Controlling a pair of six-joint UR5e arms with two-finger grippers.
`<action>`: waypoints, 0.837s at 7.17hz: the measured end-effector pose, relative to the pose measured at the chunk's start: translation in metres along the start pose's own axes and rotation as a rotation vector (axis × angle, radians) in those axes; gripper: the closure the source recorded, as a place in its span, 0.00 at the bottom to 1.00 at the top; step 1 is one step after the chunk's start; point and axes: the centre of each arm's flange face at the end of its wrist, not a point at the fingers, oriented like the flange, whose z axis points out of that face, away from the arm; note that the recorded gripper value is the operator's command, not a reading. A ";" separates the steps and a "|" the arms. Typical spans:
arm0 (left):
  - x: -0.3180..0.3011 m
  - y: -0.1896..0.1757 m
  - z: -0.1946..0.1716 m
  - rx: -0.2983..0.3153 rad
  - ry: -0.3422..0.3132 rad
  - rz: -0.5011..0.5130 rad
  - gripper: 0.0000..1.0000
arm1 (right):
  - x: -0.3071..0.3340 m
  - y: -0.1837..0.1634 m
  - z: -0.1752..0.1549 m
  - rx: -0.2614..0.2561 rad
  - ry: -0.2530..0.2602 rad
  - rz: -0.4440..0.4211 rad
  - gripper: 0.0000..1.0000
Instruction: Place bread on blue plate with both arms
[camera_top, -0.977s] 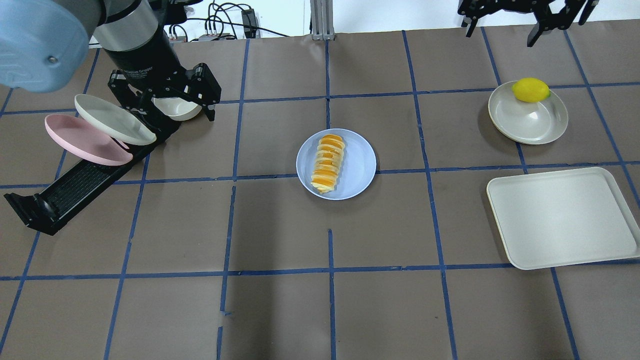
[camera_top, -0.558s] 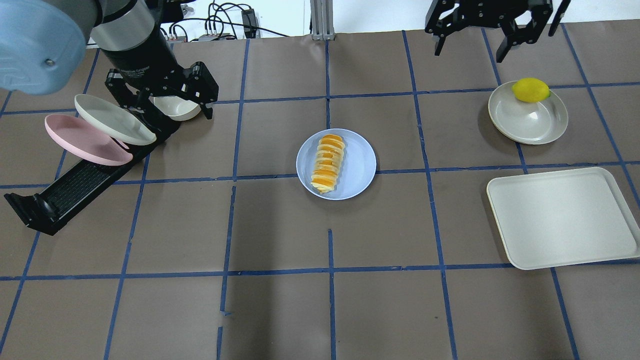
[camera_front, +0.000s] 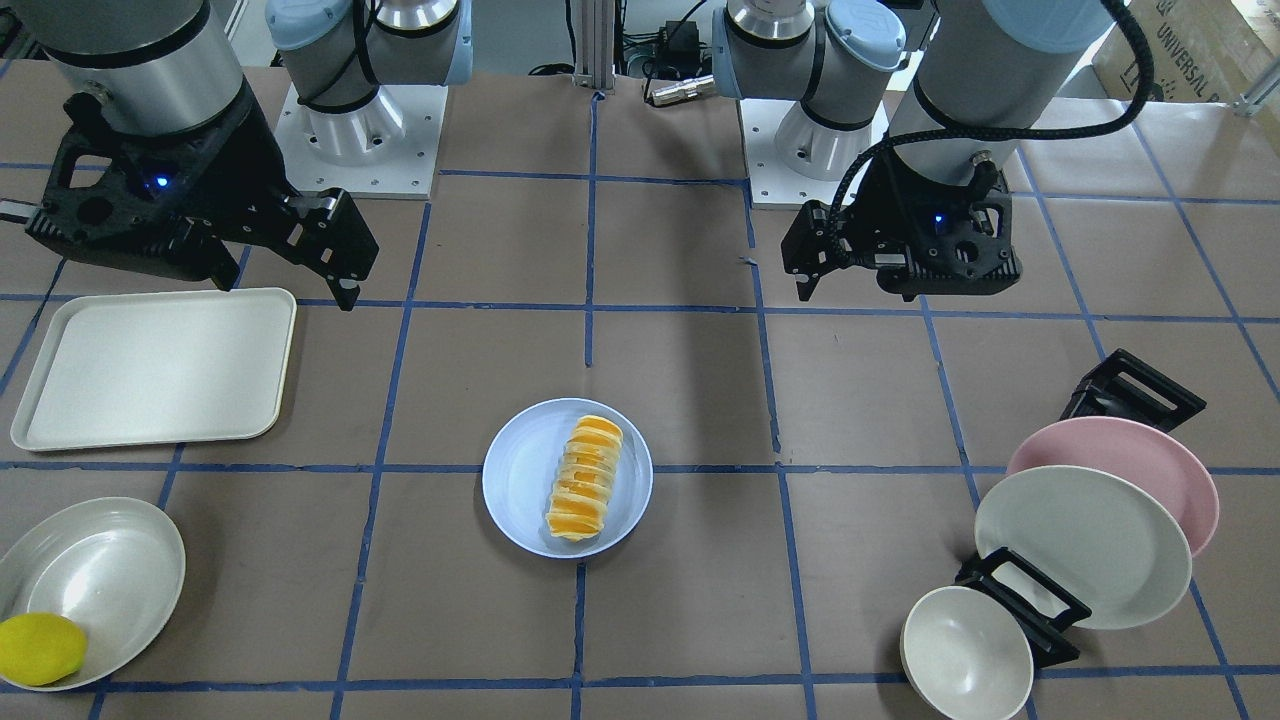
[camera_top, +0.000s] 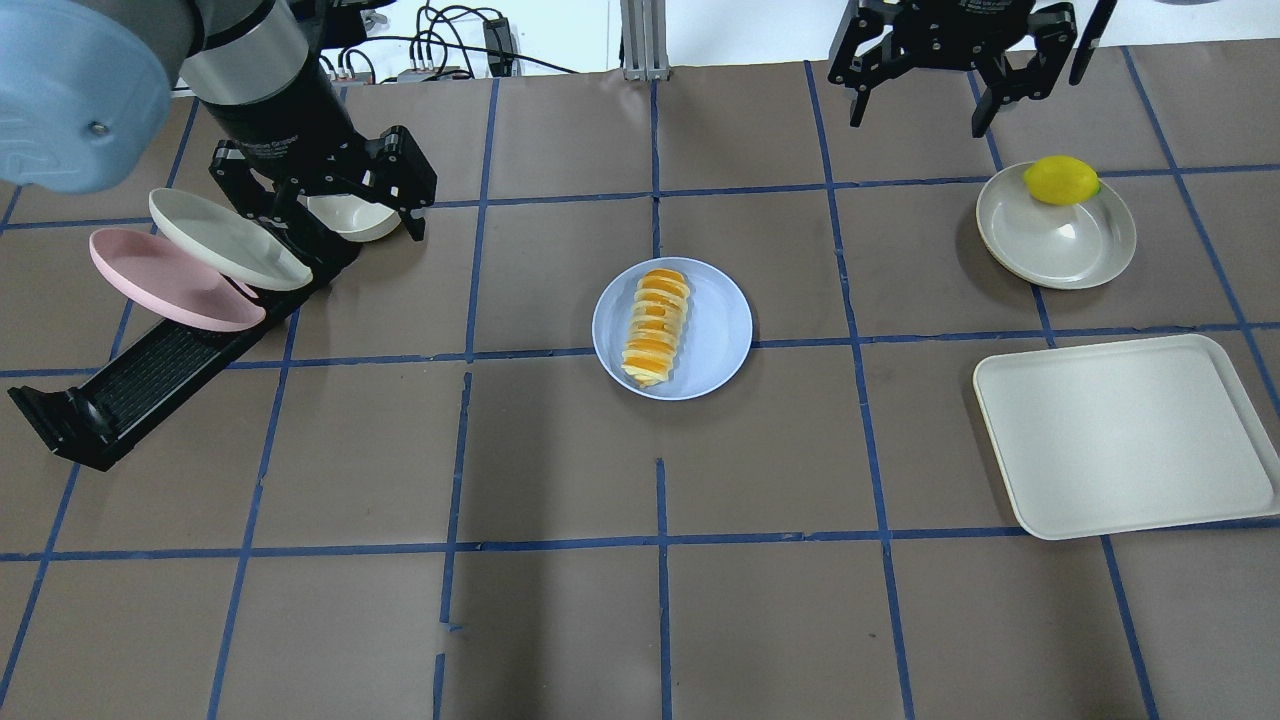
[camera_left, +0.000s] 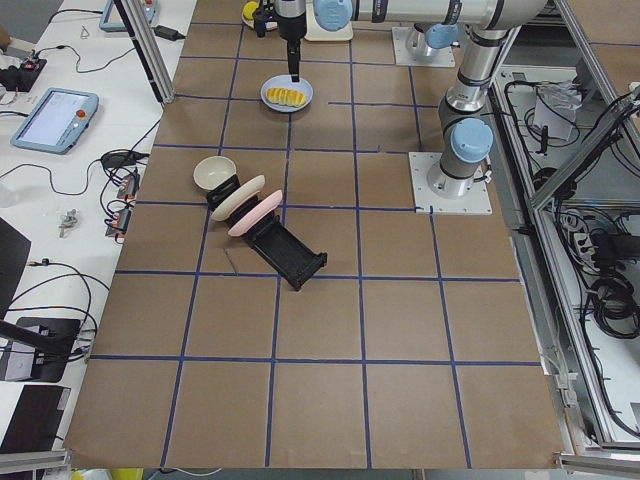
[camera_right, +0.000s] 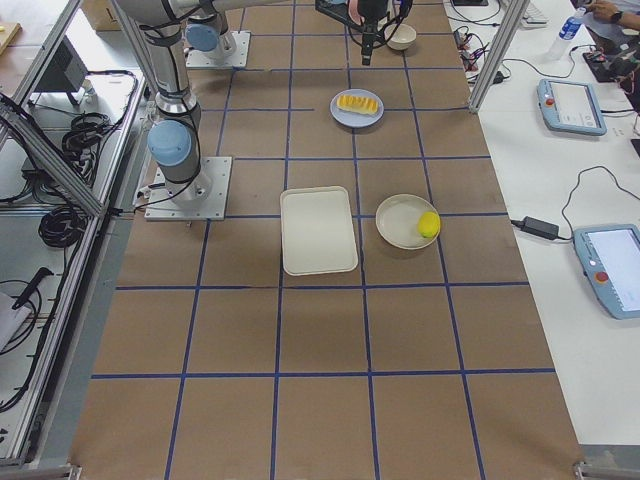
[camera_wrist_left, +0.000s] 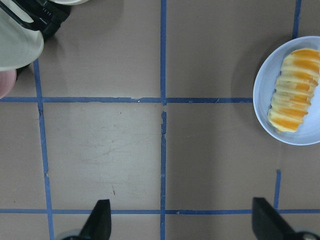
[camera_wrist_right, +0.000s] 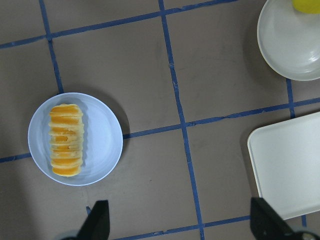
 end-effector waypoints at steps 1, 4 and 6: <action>0.000 0.000 0.000 -0.001 0.000 0.000 0.00 | 0.004 -0.002 0.000 0.002 0.006 0.006 0.00; 0.000 0.001 0.002 -0.002 0.000 0.000 0.00 | 0.009 -0.003 0.001 -0.001 0.019 0.021 0.00; 0.000 0.002 0.002 -0.003 0.000 0.000 0.00 | 0.009 -0.002 0.001 -0.004 0.020 0.020 0.00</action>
